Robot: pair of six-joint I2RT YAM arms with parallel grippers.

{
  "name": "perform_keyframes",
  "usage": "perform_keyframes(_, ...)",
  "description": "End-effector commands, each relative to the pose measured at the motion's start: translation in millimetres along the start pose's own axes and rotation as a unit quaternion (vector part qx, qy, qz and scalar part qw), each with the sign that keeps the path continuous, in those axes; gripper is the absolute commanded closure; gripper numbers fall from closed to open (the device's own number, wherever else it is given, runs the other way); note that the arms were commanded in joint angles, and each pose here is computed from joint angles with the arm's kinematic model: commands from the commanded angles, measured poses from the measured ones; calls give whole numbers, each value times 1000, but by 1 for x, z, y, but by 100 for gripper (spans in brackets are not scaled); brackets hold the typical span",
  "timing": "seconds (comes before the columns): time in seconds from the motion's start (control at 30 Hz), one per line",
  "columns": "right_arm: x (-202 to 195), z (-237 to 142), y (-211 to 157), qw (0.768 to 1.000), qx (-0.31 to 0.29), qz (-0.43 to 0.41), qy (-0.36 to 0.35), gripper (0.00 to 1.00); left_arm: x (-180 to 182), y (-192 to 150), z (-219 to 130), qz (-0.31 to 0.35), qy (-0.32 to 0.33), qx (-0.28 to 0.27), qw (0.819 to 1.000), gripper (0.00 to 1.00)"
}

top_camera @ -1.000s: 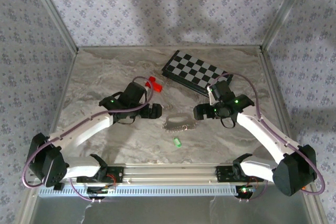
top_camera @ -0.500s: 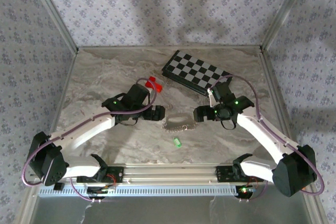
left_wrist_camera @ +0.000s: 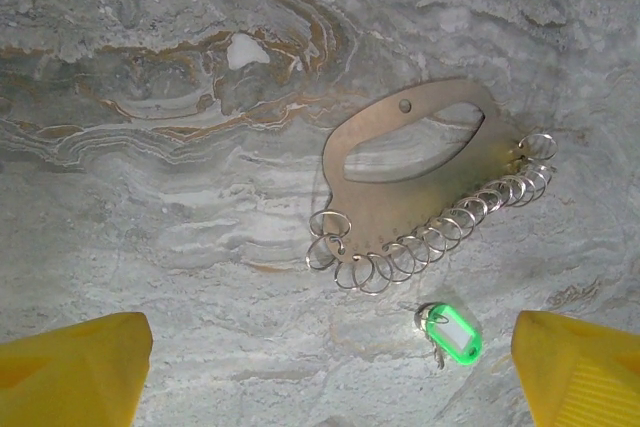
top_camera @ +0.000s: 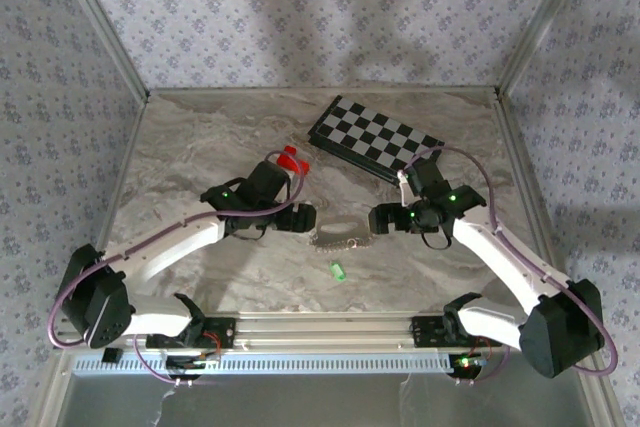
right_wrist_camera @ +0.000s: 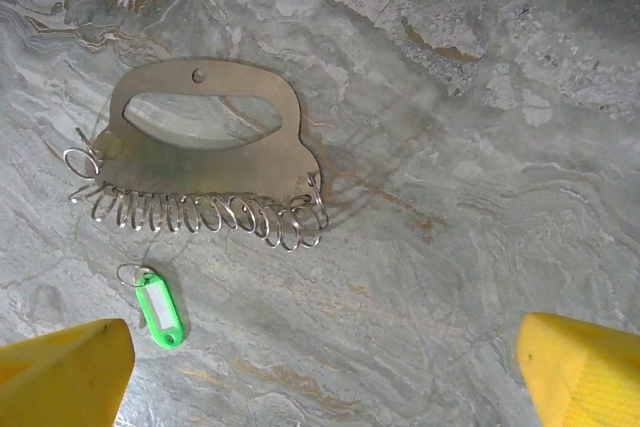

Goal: Put the keys on the keyring

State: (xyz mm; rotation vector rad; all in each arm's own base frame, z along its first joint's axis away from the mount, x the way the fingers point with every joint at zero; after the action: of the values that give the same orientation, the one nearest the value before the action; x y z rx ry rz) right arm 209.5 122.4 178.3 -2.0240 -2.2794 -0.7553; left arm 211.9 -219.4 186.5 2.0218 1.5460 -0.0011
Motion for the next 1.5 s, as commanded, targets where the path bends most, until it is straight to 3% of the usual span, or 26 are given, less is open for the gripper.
perform_keyframes(0.0,-1,-4,-7,1000,9,16,6,0,-13,10,-3,2,-25,-10,1000,10)
perform_keyframes(0.3,-1,-3,-13,999,14,25,14,1,-8,12,6,-8,-30,9,999,17)
perform_keyframes(0.7,1,-2,-14,999,10,27,30,2,-1,1,35,-19,-36,37,998,39)
perform_keyframes(0.97,13,6,-4,998,2,19,57,5,7,-6,44,-37,-45,47,997,44)
perform_keyframes(1.23,40,27,15,997,7,-11,78,11,29,-14,38,-84,-64,35,994,50)
perform_keyframes(1.47,72,54,28,995,26,-49,88,24,50,-17,27,-121,-77,15,990,53)
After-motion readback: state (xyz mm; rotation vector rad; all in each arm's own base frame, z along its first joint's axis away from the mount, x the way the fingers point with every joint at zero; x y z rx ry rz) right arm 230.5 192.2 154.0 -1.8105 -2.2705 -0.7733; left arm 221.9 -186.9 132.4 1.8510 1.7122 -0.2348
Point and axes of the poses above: each hand's point on the last joint's axis, 136 mm out from that joint toward the fingers, its own z axis out along the fingers, its own x axis along the line the jaws close on, y = z × x, the point moved 6 cm from there along -z, back along the fingers, and after that the axes turned 2 degrees about z, right-handed, at the moved point
